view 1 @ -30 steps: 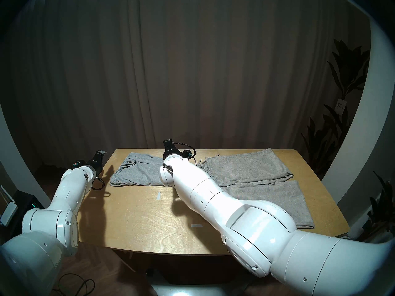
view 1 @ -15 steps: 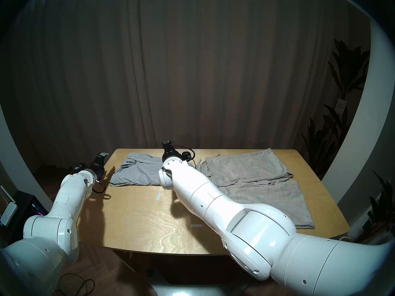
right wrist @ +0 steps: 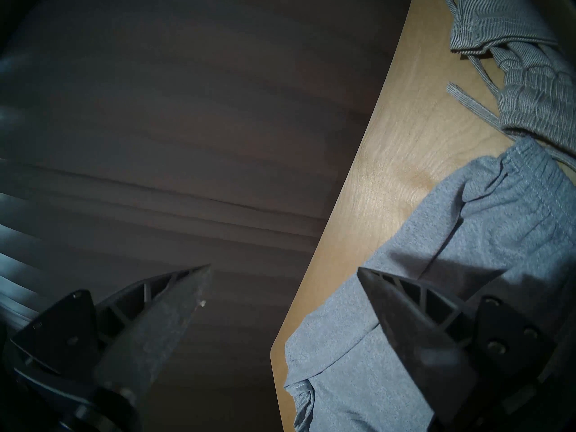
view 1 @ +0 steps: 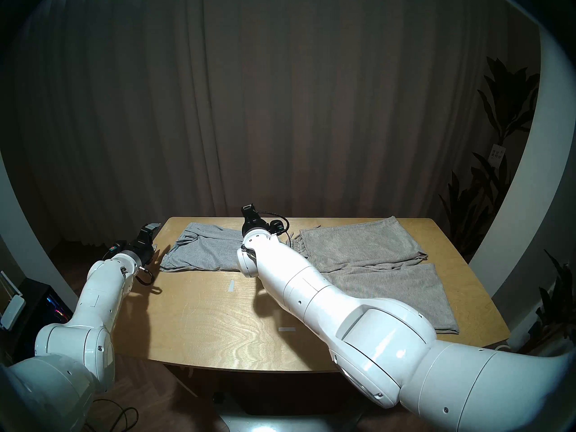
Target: Fold pants twice and stack them
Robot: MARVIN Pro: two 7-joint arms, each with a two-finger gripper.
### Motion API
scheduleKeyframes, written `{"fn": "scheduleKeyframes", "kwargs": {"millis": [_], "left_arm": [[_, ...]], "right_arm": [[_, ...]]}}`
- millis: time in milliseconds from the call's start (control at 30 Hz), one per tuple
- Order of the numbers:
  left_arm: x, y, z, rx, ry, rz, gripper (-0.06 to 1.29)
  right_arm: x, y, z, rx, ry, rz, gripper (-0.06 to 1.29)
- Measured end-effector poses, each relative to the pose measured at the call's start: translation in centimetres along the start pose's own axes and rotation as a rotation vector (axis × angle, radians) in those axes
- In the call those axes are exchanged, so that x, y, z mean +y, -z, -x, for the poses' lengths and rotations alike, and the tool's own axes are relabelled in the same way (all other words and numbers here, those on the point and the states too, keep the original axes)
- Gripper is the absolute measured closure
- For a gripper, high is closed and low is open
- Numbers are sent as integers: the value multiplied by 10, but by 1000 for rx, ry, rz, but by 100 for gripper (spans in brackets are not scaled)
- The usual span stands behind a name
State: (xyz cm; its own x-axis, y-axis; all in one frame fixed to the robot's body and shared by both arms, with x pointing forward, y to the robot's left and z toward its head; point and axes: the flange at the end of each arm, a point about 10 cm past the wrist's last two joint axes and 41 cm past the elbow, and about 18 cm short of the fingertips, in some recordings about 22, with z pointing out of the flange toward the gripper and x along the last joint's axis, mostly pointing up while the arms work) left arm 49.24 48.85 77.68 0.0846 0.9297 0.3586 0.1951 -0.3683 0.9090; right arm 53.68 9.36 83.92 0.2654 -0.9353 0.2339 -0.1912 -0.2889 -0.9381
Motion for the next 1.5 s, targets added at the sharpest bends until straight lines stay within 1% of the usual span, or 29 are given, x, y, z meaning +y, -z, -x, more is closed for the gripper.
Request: {"fn": "scheduleKeyframes", "kwargs": {"millis": [167, 333, 667, 1133, 1333, 1500], "left_arm": [[-6, 6, 5, -18, 13, 19, 1], [-11, 11, 9, -35, 24, 39, 1], [-15, 21, 15, -62, 43, 89, 1], [-20, 35, 22, -92, 60, 151, 1], [-23, 41, 25, -103, 66, 168, 1], [-25, 47, 27, -108, 69, 183, 1]], "right_arm": [[3, -3, -13, 23, 35, -16, 3], [5, -6, -30, 54, 77, -37, 3], [7, -11, -63, 107, 157, -77, 3], [18, -13, -96, 156, 249, -106, 3], [25, -13, -110, 171, 309, -122, 3], [35, -13, -127, 188, 376, -130, 3]]}}
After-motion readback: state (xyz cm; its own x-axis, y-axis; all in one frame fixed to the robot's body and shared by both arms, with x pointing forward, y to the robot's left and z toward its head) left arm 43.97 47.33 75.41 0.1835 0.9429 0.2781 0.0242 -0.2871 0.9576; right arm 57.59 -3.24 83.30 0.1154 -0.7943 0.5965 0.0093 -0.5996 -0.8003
